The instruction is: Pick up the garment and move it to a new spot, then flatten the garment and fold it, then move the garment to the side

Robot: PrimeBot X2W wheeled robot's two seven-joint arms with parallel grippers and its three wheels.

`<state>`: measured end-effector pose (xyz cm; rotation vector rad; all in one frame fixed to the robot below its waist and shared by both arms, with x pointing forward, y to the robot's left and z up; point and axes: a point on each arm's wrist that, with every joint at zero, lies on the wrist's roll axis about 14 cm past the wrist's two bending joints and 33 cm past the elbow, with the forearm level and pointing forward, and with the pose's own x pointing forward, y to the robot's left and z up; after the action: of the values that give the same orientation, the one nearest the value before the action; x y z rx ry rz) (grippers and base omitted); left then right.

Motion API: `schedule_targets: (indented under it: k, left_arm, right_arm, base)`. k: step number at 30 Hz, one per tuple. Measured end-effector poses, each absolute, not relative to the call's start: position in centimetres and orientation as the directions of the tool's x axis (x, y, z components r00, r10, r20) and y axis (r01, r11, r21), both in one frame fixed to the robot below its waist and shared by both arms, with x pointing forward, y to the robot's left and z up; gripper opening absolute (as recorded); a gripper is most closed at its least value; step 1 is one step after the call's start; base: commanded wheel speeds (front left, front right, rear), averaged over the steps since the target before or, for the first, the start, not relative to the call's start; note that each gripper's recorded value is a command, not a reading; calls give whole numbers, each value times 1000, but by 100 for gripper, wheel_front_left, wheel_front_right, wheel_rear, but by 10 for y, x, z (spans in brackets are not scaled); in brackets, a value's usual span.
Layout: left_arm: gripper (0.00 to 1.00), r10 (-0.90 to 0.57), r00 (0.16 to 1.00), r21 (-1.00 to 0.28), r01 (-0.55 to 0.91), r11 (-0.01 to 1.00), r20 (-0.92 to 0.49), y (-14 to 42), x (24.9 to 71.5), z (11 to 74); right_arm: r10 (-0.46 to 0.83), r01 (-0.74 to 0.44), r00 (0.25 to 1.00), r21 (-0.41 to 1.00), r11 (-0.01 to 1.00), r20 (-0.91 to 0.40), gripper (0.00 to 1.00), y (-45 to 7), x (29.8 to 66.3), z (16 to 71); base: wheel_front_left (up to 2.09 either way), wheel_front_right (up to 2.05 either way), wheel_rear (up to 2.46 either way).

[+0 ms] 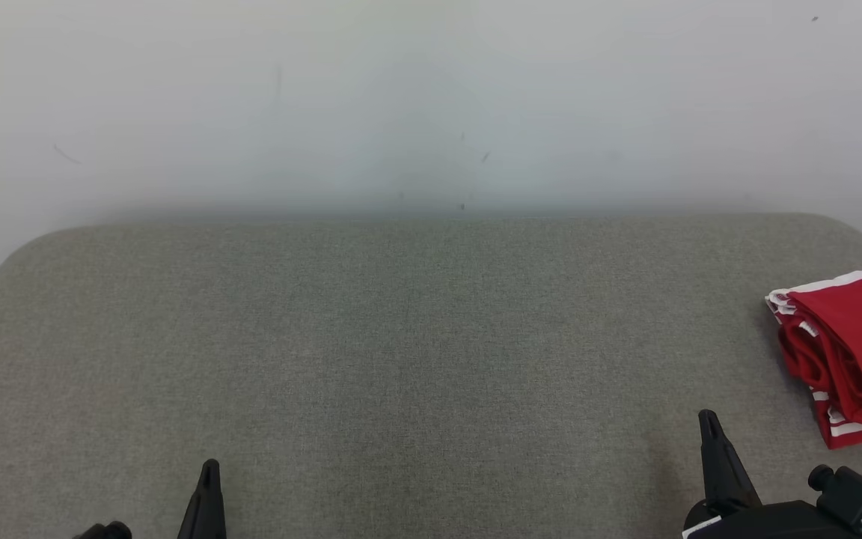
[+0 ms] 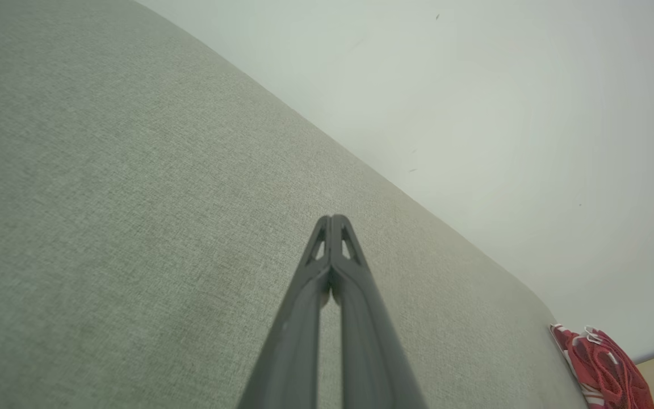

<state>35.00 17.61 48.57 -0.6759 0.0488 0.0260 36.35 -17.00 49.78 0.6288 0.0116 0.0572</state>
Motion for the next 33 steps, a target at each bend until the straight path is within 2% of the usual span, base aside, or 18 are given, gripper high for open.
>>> schedule_targets:
  k: [12,33]
  left_arm:
    - [0,19,998,-750,-63,659,-67,184,359,487]
    - [0,26,997,-888,-74,453,-70,195,373,492]
  right_arm:
    - [38,-19,999,724,690,-9,0,-175,373,499]
    - [26,11,999,876,481,-26,0,-181,385,500]
  base:
    - [0,0,0]
    - [0,0,0]
